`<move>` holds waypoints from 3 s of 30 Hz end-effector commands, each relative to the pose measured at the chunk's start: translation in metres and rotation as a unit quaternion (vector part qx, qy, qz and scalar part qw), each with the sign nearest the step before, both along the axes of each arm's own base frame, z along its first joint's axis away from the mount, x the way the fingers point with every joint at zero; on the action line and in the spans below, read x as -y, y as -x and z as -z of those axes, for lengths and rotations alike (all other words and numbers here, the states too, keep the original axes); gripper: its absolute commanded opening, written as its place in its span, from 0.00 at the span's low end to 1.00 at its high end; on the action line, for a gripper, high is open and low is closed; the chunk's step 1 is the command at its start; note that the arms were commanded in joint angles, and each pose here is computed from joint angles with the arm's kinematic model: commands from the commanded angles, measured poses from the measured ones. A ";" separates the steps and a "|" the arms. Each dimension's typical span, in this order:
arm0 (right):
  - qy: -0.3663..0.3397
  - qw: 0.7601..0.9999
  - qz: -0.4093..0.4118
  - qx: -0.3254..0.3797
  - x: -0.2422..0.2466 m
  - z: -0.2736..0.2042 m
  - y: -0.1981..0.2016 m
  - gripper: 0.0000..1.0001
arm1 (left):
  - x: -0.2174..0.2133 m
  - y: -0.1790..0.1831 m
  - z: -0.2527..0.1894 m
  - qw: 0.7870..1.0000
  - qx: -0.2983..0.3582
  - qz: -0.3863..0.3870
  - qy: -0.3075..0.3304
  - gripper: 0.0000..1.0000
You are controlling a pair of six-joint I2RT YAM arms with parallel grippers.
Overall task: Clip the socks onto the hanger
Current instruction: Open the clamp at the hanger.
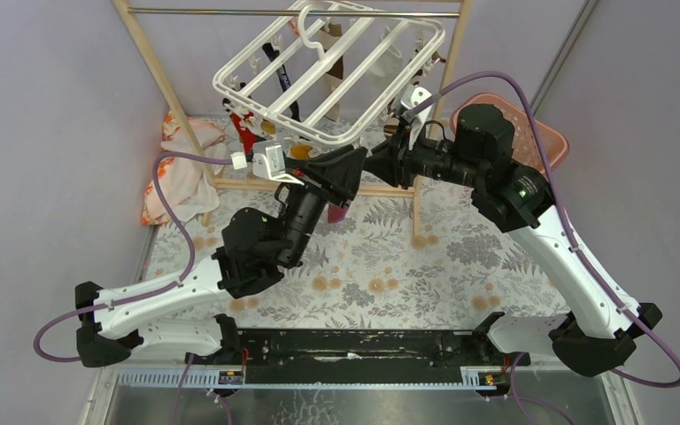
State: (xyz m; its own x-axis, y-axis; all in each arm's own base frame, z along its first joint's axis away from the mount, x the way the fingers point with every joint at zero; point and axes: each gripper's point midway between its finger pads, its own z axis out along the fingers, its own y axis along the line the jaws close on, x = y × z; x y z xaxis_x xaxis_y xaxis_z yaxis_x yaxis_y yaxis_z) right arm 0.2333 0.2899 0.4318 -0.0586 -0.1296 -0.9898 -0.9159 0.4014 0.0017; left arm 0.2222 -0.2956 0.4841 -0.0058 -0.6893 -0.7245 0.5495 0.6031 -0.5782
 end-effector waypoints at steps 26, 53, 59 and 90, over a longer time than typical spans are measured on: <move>-0.022 0.999 -0.026 0.023 0.010 -0.020 0.026 0.00 | 0.022 0.002 -0.019 0.999 0.005 0.029 0.014 0.30; -0.021 0.999 -0.025 0.020 0.011 -0.017 0.026 0.00 | 0.025 0.015 -0.012 0.997 -0.004 0.076 0.010 0.30; -0.021 0.999 -0.035 0.015 0.009 -0.012 0.030 0.00 | 0.023 0.020 -0.010 0.996 -0.009 0.089 0.015 0.47; -0.029 0.999 -0.032 0.011 0.023 -0.008 0.047 0.00 | -0.002 0.034 0.000 0.990 -0.083 0.112 0.007 0.70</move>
